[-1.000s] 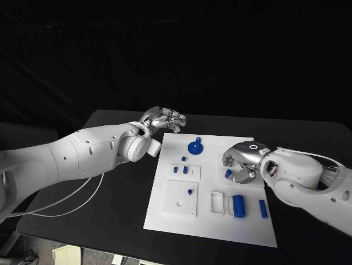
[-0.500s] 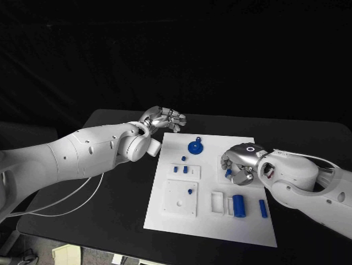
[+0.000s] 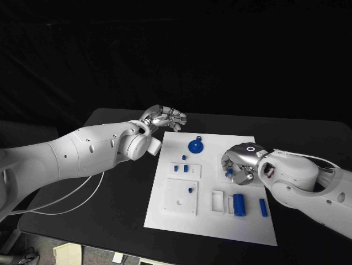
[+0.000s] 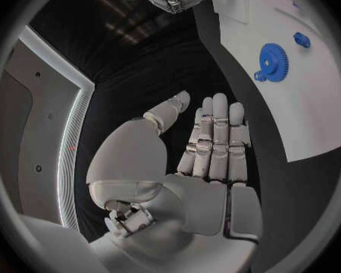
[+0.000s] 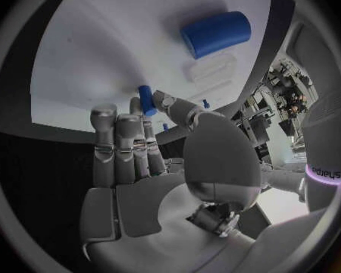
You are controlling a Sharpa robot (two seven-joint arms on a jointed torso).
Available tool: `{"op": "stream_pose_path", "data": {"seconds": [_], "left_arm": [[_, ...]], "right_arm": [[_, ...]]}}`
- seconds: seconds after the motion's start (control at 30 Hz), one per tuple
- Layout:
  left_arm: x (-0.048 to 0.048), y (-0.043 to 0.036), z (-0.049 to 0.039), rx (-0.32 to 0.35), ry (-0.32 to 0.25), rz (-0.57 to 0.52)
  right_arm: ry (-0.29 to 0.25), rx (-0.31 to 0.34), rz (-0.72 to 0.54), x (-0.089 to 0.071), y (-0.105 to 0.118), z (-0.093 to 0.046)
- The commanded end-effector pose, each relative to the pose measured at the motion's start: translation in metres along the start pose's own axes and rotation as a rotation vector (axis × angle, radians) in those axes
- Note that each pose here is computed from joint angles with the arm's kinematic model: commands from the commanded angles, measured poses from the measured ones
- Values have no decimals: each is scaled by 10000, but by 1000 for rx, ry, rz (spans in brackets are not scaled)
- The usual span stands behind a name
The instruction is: Assemble the parts on the task board
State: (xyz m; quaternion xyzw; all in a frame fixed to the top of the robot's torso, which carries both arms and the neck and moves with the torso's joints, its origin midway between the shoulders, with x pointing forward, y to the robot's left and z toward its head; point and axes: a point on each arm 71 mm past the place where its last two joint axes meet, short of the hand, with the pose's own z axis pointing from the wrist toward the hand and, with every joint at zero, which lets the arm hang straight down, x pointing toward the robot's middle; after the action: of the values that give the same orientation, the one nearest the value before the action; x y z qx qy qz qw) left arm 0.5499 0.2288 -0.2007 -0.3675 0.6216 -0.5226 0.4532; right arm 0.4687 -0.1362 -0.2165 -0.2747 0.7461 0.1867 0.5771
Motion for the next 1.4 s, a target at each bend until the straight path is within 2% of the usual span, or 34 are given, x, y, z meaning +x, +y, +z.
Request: {"op": "stream_pose_path", "data": {"seconds": [0.03,0.37,0.63,0.87,1.07,1.23,1.4], "left_arm": [[14,-21,5,11,11,-10],[13,-20,6,11,12,-10],[18,-22,9,12,12,-10],[17,-20,11,12,12,-10],[27,-22,18,13,14,-10],[35,-24,19,13,15,-11],[37,-24,22,13,15,-11]], "right_arm": [[-4,-1,-31,4,7,0],[-68,-14,-36,-41,53,-5],[-96,-26,-32,-76,100,-34],[-150,-50,-26,-241,184,-73],[-190,-94,0,-382,342,-120],[-199,-141,30,-426,506,-93],[-245,-203,37,-483,715,-53]]}}
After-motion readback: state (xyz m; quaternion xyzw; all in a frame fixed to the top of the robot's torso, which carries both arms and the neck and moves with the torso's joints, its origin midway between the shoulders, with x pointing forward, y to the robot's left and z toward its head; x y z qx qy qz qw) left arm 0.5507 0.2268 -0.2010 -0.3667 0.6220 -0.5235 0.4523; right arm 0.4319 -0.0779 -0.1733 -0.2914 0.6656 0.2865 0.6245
